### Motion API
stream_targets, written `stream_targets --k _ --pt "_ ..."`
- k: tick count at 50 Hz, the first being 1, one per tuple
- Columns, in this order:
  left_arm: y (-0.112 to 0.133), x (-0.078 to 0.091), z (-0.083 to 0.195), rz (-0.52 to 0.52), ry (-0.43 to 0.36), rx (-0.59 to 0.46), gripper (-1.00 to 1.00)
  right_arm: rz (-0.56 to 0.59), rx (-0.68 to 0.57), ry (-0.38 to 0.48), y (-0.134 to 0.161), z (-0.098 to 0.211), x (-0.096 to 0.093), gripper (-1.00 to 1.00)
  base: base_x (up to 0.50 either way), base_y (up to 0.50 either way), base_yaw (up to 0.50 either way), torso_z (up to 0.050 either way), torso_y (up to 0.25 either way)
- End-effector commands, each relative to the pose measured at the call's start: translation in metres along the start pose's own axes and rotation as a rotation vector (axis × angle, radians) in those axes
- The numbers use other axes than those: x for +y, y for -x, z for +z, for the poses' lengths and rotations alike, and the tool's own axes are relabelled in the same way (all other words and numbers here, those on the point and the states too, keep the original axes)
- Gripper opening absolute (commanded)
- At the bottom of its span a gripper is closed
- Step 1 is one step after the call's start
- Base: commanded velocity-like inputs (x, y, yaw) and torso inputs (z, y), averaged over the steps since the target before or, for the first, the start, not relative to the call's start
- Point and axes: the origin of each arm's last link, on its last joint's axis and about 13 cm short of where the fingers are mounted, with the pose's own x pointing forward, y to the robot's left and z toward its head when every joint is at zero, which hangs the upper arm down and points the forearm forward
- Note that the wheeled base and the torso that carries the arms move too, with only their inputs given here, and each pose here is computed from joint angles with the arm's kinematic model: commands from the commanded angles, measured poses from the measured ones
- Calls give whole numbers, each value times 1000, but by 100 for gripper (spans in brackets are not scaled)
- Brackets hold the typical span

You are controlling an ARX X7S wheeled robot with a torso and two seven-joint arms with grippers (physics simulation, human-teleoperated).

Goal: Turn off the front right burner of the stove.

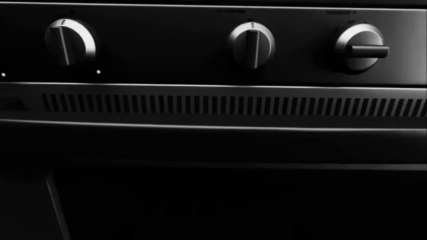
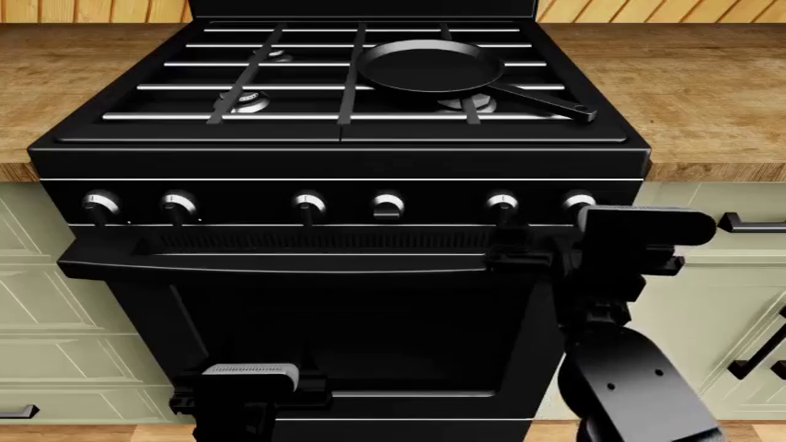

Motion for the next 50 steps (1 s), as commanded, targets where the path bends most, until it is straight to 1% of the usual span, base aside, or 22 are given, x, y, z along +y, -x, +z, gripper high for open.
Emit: stream_targets --k 1,11,29,50 --pt "0 0 0 0 -1 1 100 -14 19 -17 -4 -3 -2 100 0 0 0 0 0" --pt "0 0 0 -1 -2 2 100 -25 37 -26 -7 -8 -4 100 0 0 0 0 0" --pt "0 0 0 -2 -5 4 100 -43 71 -27 -22 -20 -7 100 0 0 0 0 0" --pt "0 0 0 -5 -11 5 100 -76 81 -24 -31 -28 -13 100 0 0 0 0 0"
